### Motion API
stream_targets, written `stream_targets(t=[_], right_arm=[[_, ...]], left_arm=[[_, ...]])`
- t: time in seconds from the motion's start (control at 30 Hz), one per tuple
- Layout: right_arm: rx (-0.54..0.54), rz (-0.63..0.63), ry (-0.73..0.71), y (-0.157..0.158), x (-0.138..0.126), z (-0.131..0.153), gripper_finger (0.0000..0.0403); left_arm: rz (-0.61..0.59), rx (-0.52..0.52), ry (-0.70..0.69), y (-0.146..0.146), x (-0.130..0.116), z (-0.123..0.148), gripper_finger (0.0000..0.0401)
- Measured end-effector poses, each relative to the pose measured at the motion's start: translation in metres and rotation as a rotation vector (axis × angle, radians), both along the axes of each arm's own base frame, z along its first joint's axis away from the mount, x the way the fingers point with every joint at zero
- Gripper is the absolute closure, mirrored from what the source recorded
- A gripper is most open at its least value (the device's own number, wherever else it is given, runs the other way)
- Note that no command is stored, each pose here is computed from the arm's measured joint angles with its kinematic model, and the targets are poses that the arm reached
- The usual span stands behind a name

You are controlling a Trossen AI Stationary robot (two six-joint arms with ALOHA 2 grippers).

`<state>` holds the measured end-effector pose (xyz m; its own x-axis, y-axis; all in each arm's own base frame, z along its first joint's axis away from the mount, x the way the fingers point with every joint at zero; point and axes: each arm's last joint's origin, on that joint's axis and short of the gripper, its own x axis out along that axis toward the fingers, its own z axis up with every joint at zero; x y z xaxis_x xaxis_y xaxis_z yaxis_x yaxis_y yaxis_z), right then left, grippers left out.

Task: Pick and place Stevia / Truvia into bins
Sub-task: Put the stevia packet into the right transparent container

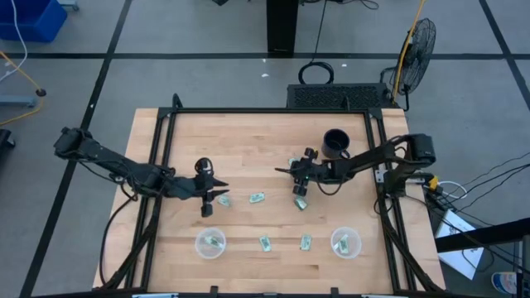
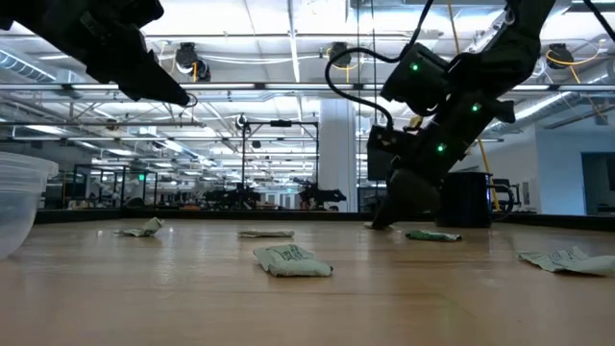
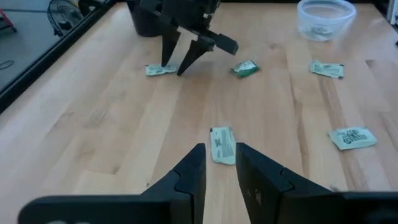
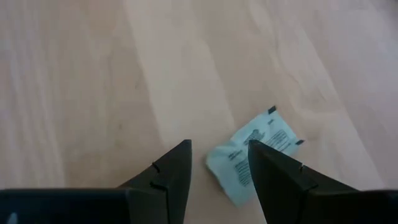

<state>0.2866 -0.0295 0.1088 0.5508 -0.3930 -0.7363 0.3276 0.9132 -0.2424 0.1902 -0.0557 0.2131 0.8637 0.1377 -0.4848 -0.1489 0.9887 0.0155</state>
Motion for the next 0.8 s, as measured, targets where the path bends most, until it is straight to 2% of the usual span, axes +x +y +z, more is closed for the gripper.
stream_targets(t=[0.13,0.23,0.33,0.53,0.67,0.8], right_arm=[[0.011,-0.036,0.008,-0.007,0.0,-0.006,0.0251],[0.007,-0.035,0.025,-0.007,0.001,-0.01,0.0267],[0.006,-0.032,0.028,-0.007,0.001,-0.011,0.0301],[0.008,-0.018,0.031,-0.006,-0.001,-0.007,0.0392],[-0.024,-0.02,0.036,-0.002,-0.001,-0.007,0.0398],[-0.069,0.035,0.035,0.015,-0.002,0.001,0.0402]], left_arm=[[-0.001,0.0,-0.003,0.0,0.0,0.0,0.0308],[0.002,-0.005,-0.004,0.0,0.0,0.0,0.0308],[0.002,-0.006,-0.005,0.0,0.0,0.0,0.0308],[0.002,-0.006,-0.004,0.0,0.0,0.0,0.0308],[0.002,-0.007,-0.005,0.0,0.0,0.0,0.0308],[0.0,-0.003,-0.006,0.0,0.0,0.001,0.0308]])
